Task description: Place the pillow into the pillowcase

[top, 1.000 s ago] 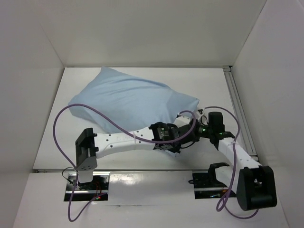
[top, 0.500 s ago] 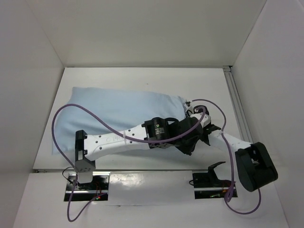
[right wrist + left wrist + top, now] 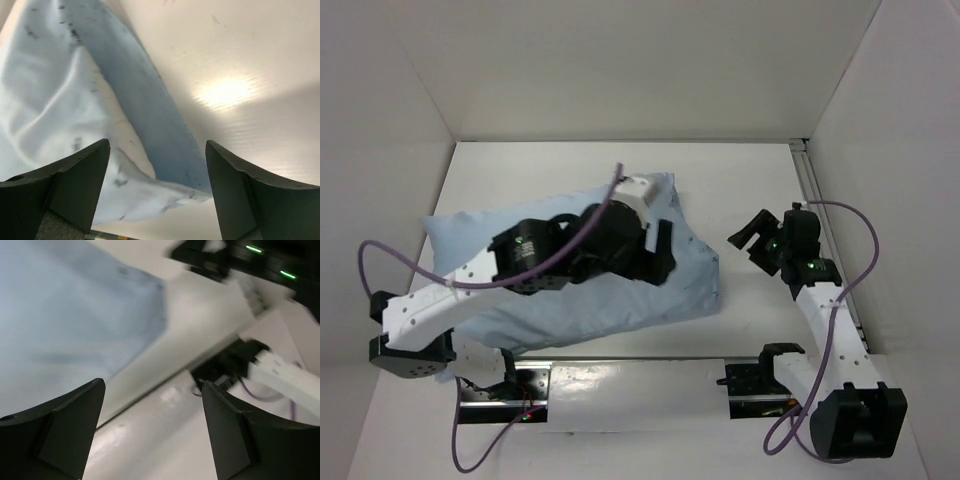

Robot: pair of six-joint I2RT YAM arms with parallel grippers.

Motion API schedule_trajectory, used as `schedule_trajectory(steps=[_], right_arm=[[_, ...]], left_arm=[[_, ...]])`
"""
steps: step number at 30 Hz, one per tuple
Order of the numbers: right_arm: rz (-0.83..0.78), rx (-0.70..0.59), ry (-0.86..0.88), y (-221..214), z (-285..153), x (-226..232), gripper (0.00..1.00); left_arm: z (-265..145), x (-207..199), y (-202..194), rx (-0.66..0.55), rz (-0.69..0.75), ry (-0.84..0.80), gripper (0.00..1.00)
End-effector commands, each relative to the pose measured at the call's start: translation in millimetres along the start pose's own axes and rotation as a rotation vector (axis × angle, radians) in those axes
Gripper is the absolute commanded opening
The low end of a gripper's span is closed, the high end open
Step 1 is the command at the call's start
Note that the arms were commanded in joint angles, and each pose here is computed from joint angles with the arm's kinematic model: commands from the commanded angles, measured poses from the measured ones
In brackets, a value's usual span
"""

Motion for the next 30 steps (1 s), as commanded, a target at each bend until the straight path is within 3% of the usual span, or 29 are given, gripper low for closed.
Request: schedule_trajectory(steps=[1,5,6,8,10,13,14,15,16,17,20,21,26,30], right_arm=[[-0.130,-0.018,0.117,20,-19,27,0.84],[-0.214,-0.046,0.229,25,-20,62,0.95],[-0.266,-0.020,0.328,16,-20,83,1.00],[-0.318,0.075,0.373,-1,-3,99,1.00],[-0.438,0.174,0.462,-32,2,130,1.00],[-0.598,0.285,0.531,-85,21,161,1.00],[-0.615,0.336,0.521,-101,35,162,1.00],[-0.648,0.360,0.540,-114,38,168,0.91],[-0.648,0.361,0.539,-115,44,170,0.91],[-0.639,0.381,0.516,-123,54,168,0.68],[-0.506,0.299,0.365,-104,76,145,0.14],[-0.425,0.249,0.325,-89,73,139,0.00],[-0.250,0.051,0.088,-26,76,75,0.00],[-0.222,-0.002,-0.001,2,73,49,0.00]], left_arm=[[-12,111,-1,-0.006,-0.148,0.458,0.90],[-35,200,-37,-0.005,-0.365,0.750,0.89],[-39,213,-44,-0.026,-0.424,0.783,0.89],[-48,240,-53,-0.081,-0.530,0.849,0.89],[-55,261,-77,-0.098,-0.611,0.886,0.89],[-42,279,-94,-0.117,-0.609,0.867,0.87],[-29,283,-104,-0.064,-0.605,0.826,0.84],[-16,282,-92,-0.088,-0.541,0.740,0.82],[-5,281,-91,-0.067,-0.512,0.687,0.79],[6,277,-92,-0.028,-0.508,0.611,0.76],[40,273,-84,0.046,-0.437,0.491,0.71],[46,270,-73,0.040,-0.418,0.458,0.70],[89,245,-41,0.094,-0.320,0.313,0.70],[129,227,-9,0.083,-0.266,0.240,0.70]])
Point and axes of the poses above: each gripper's point midway between its finger pads, its own z axis out along the fingers, its own x axis along the line the jaws close on, y = z × x, the point moved 4 cm from there along -z, back along the fingers, and after that the axes turned 2 degrees about -z, right-handed, at the moved point
